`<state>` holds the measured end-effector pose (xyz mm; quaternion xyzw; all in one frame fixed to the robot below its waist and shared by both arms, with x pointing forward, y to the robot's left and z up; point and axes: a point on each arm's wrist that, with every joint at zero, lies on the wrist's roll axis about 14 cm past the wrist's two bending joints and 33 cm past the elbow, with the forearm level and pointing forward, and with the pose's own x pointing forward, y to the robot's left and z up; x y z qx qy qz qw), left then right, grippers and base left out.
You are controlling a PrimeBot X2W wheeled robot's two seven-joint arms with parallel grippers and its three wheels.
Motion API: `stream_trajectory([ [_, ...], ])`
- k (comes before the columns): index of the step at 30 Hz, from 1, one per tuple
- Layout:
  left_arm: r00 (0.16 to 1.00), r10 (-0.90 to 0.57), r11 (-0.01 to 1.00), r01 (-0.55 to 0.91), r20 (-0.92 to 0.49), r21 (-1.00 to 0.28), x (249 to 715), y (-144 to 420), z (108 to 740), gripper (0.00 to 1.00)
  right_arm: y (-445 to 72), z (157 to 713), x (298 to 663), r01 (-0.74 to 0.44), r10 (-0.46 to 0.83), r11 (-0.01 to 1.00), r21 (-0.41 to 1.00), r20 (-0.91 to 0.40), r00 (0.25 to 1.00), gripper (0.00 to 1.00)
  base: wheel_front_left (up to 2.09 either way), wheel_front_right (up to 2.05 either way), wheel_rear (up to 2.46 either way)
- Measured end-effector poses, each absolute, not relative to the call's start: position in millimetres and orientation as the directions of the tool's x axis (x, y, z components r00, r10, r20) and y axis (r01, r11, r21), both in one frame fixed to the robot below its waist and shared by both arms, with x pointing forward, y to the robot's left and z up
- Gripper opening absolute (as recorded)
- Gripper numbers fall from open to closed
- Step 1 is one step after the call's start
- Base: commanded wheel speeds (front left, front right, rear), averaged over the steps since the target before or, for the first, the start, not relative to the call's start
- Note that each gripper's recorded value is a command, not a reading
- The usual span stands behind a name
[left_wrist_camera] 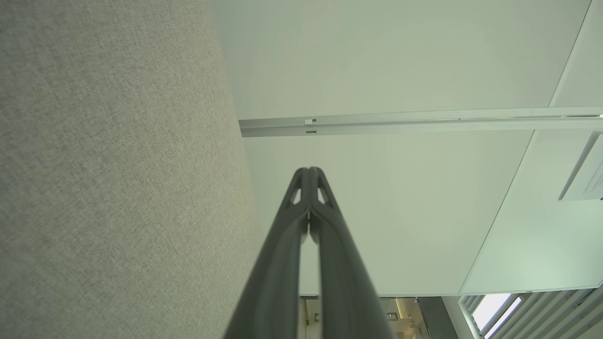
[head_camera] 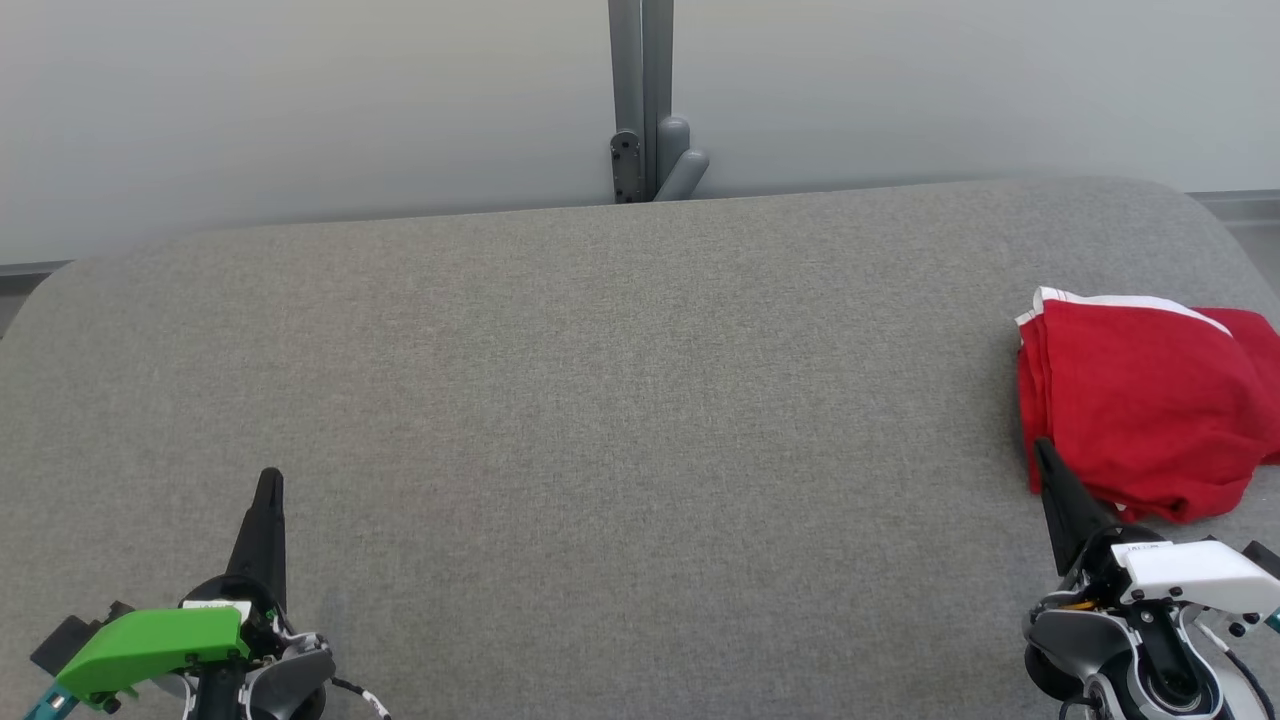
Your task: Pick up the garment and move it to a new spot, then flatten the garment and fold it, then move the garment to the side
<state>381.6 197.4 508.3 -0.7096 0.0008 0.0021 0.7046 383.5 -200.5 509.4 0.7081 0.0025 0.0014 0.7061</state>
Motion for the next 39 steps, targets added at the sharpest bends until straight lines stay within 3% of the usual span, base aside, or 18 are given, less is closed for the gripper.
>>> stream_trajectory([
  [39, 1.000, 0.002, -0.007, -0.004, -0.004, -1.000, 381.6, 197.4, 508.4, 0.00, -200.7, 509.5, 383.5, 0.001, 0.005, -0.003, 1.000, -0.001, 1.000, 0.00, 0.00, 0.00, 0.00],
])
